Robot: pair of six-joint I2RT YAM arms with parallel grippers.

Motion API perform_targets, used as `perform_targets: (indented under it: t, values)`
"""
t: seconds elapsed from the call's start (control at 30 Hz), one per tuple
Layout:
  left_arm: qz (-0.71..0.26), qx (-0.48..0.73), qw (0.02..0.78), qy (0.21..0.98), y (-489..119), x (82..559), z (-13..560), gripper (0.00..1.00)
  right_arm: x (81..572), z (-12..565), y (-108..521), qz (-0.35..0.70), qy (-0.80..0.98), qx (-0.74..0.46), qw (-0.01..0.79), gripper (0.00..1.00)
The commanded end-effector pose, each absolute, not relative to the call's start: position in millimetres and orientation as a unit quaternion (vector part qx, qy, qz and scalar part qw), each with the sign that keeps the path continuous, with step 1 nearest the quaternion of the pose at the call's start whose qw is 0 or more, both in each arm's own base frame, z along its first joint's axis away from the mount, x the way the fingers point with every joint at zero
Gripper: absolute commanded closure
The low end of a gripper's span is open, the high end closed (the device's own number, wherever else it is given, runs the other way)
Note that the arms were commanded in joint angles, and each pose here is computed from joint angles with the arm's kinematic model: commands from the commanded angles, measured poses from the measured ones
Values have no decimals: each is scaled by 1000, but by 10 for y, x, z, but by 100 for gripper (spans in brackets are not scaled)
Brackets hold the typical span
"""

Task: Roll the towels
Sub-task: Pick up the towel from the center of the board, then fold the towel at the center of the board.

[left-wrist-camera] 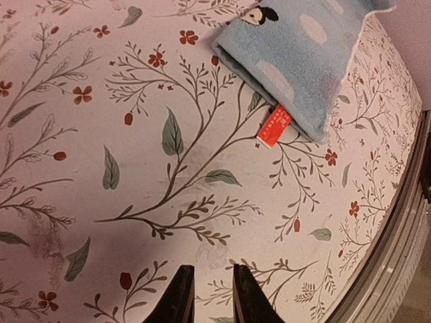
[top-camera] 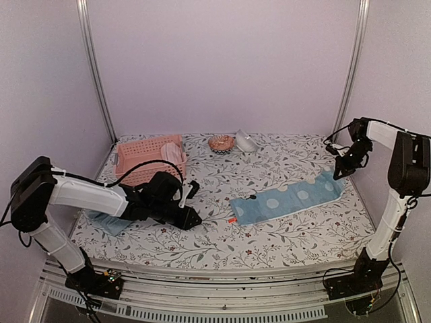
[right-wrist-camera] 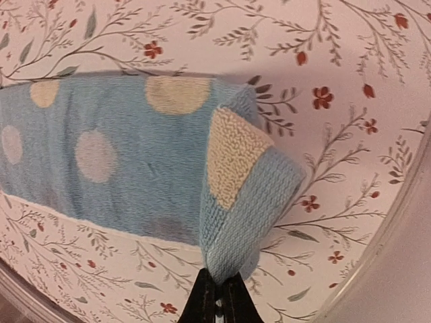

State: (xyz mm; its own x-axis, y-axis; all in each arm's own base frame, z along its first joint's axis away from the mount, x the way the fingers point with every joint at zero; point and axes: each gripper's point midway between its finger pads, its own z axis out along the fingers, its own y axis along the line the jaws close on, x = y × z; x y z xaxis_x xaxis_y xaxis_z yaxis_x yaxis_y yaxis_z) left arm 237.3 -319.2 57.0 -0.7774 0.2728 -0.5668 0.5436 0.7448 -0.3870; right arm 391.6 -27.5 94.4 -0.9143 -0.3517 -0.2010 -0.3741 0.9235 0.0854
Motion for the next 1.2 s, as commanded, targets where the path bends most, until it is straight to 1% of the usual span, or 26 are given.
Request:
perform_targets:
  t: [0.0,0.33,0.63,0.93,1.17]
  values:
    - [-288,233,242,897,-3286,2396,595,77,3694,1069,320,184,954,-215,100,97]
    - [-282,233,238,900,-3300,2423,581,77,3427,1068,1228,330,902,-266,78,97]
    - [-283,227,224,905,-3354,2441,476,77,3424,1101,1792,373,872,-311,63,97]
    - [-308,222,216,900,-3590,2531,458,77,3265,1064,2385,409,843,-348,29,97]
    - [-338,220,209,891,-3788,2541,454,77,3191,935,2679,416,838,-353,1,97]
